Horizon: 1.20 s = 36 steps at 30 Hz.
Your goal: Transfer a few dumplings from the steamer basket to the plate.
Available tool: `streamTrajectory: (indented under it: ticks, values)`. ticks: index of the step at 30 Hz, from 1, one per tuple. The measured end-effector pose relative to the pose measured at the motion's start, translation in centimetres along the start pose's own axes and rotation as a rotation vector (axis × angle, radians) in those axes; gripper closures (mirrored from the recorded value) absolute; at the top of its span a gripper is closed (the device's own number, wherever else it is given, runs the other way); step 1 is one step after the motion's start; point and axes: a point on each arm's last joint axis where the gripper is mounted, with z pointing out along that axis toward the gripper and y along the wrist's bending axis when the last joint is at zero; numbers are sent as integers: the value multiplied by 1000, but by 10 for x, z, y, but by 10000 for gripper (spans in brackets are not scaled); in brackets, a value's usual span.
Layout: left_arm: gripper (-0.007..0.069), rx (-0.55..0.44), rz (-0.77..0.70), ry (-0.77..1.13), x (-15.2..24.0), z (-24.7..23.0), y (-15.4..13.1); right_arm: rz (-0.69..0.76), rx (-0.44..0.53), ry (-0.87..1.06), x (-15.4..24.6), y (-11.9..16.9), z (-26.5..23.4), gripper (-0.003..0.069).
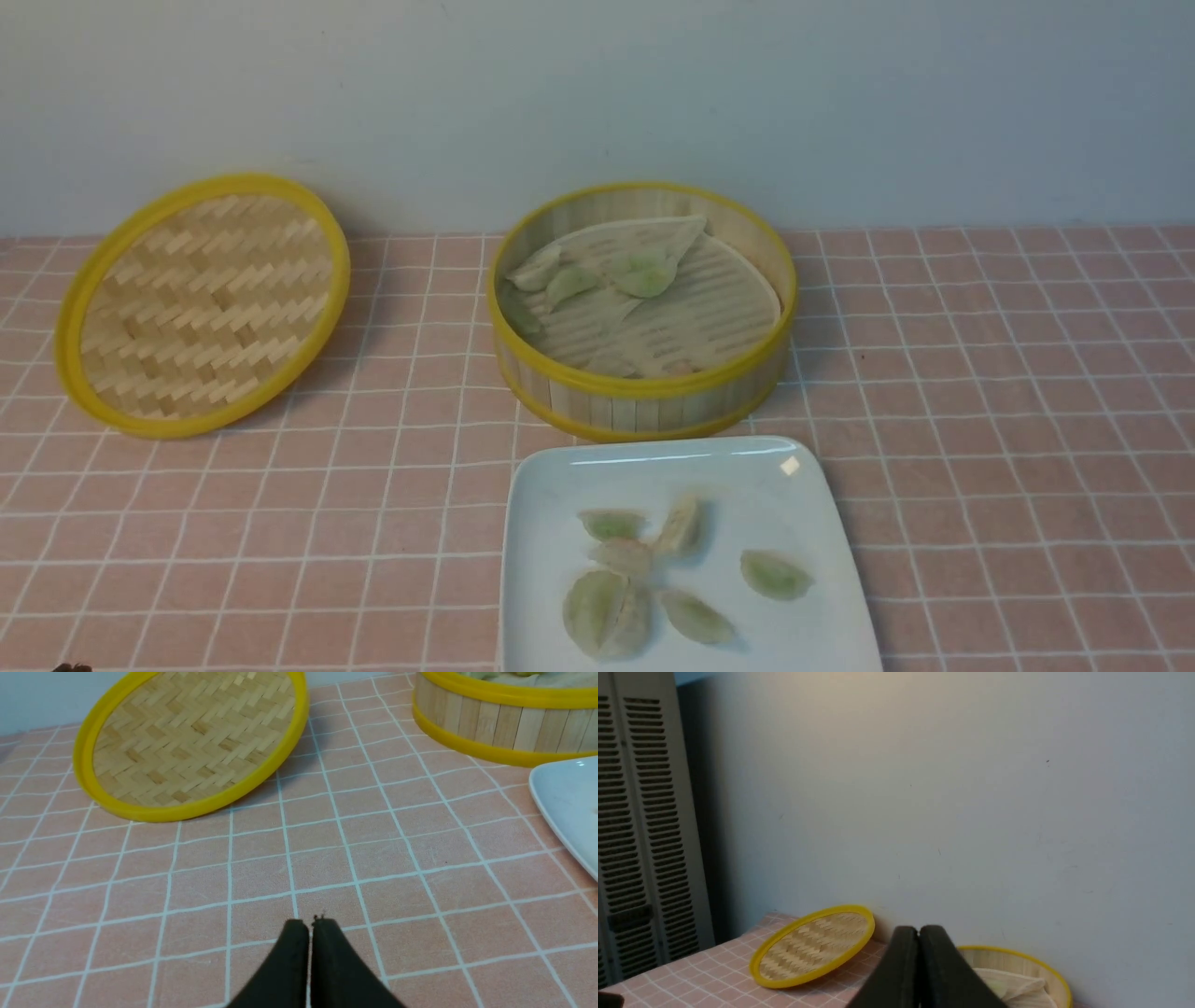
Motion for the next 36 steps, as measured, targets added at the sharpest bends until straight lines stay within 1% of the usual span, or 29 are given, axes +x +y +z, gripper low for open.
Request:
streamTrajectory:
  ticks: [2, 3, 4, 5, 6, 7, 9, 10, 11, 12, 13, 15, 20, 36]
  values:
    - [631, 0, 0, 0, 0, 0, 0, -6, 29, 26, 9, 0, 3, 672]
    - [631, 0, 0, 0, 0, 0, 0, -15, 83, 52, 18, -2, 6, 672]
    - [631, 0, 0, 0, 0, 0, 0, -19, 115, 67, 24, -3, 8, 672]
    - [631, 0, 0, 0, 0, 0, 0, -27, 186, 100, 35, -5, 10, 672]
    - [631, 0, 0, 0, 0, 0, 0, -30, 224, 118, 41, -7, 12, 672]
    - [631, 0, 0, 0, 0, 0, 0, -35, 288, 143, 50, -10, 13, 672]
    - [631, 0, 0, 0, 0, 0, 0, -42, 419, 213, 75, -18, 15, 672]
    - [631, 0, 0, 0, 0, 0, 0, -41, 491, 267, 93, -24, 15, 672]
    - [631, 0, 0, 0, 0, 0, 0, -33, 543, 306, 107, -28, 14, 672]
    - [631, 0, 0, 0, 0, 0, 0, -31, 552, 314, 110, -28, 14, 672]
    - [631, 0, 0, 0, 0, 0, 0, -13, 616, 375, 132, -34, 12, 672]
    - [631, 0, 0, 0, 0, 0, 0, 2, 661, 409, 148, -37, 9, 672]
    - [631, 0, -1, 1, 0, 0, 0, -9, 667, 341, 145, -39, 11, 672]
    - [631, 0, -1, 1, 0, 0, 0, -6, 666, 337, 145, -38, 11, 672]
